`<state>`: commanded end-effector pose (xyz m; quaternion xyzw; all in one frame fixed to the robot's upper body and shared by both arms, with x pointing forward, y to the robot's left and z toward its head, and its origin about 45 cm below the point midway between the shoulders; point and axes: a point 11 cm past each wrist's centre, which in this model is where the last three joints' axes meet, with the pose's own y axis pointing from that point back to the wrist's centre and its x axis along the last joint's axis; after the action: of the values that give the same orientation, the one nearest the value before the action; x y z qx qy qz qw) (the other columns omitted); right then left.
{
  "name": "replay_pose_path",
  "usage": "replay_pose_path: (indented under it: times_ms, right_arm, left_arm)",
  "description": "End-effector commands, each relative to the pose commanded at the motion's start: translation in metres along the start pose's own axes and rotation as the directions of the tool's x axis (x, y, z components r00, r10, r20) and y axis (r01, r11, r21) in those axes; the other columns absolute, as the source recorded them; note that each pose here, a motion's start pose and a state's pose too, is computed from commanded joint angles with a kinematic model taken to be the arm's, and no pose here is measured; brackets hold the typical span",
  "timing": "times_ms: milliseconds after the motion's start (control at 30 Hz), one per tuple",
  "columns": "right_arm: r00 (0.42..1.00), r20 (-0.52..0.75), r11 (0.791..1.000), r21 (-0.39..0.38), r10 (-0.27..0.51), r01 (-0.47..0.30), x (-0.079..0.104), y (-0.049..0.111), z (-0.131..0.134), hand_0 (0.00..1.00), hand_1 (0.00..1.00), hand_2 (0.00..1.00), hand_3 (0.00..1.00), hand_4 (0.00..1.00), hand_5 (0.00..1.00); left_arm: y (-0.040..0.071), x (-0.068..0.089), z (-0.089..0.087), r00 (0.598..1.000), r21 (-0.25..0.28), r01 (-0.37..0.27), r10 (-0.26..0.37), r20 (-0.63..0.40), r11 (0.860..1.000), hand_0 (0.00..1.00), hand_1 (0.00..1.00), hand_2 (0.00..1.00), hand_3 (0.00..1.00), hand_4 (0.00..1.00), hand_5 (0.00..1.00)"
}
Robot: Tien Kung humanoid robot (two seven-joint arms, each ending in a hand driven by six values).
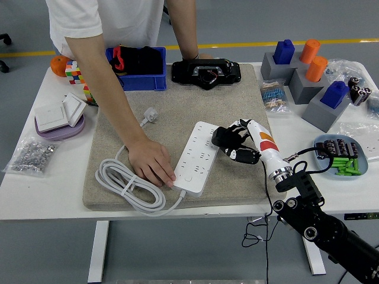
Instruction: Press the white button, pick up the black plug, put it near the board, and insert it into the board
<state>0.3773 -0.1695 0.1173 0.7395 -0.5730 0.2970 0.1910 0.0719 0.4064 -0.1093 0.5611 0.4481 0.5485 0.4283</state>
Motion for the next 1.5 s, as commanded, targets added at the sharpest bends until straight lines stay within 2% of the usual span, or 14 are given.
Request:
replay_pose_path:
  times_ms: [467, 633, 900, 1300, 1500]
  right_arm:
    - [0.999, 0.044, 0.998, 0.058, -0.015, 0.012, -0.008, 0.000, -0.029, 0.340, 0.237, 0.295, 0.476, 0.731, 0.002]
    - [0.999, 0.034, 0.999, 0.042, -0.028, 0.026, -0.011, 0.003, -0.022, 0.340, 0.237, 0.295, 0.474, 0.733, 0.002]
    - [1.000, 0.006, 1.000, 0.024, -0.020, 0.019, -0.006, 0.000, -0.011, 0.338, 0.237, 0.295, 0.475, 0.732, 0.002]
    - [1.000, -0.002, 1.000, 0.014, -0.020, 0.020, -0.006, 0.000, -0.005, 0.336, 0.236, 0.295, 0.475, 0.734, 0.002]
    - [1.000, -0.002, 0.999, 0.031, -0.028, 0.028, -0.009, 0.000, -0.011, 0.335, 0.237, 0.294, 0.475, 0.735, 0.002]
  left_arm:
    - [0.000, 0.001, 0.000, 1.000, 0.002, -0.003, 0.003, -0.002, 1.000, 0.707, 0.665, 0.584, 0.682, 0.661, 0.275]
    - [0.001, -0.001, 0.004, 1.000, -0.009, 0.002, -0.002, -0.002, 1.000, 0.707, 0.663, 0.584, 0.682, 0.661, 0.274]
    - [0.001, 0.002, 0.004, 1.000, -0.007, -0.004, 0.004, 0.000, 1.000, 0.707, 0.663, 0.584, 0.681, 0.660, 0.275]
    - [0.001, 0.002, 0.002, 1.000, -0.004, -0.004, 0.004, 0.003, 1.000, 0.708, 0.663, 0.584, 0.681, 0.661, 0.274]
    - [0.001, 0.002, 0.004, 1.000, -0.008, -0.003, 0.003, 0.001, 1.000, 0.708, 0.662, 0.584, 0.682, 0.661, 0.274]
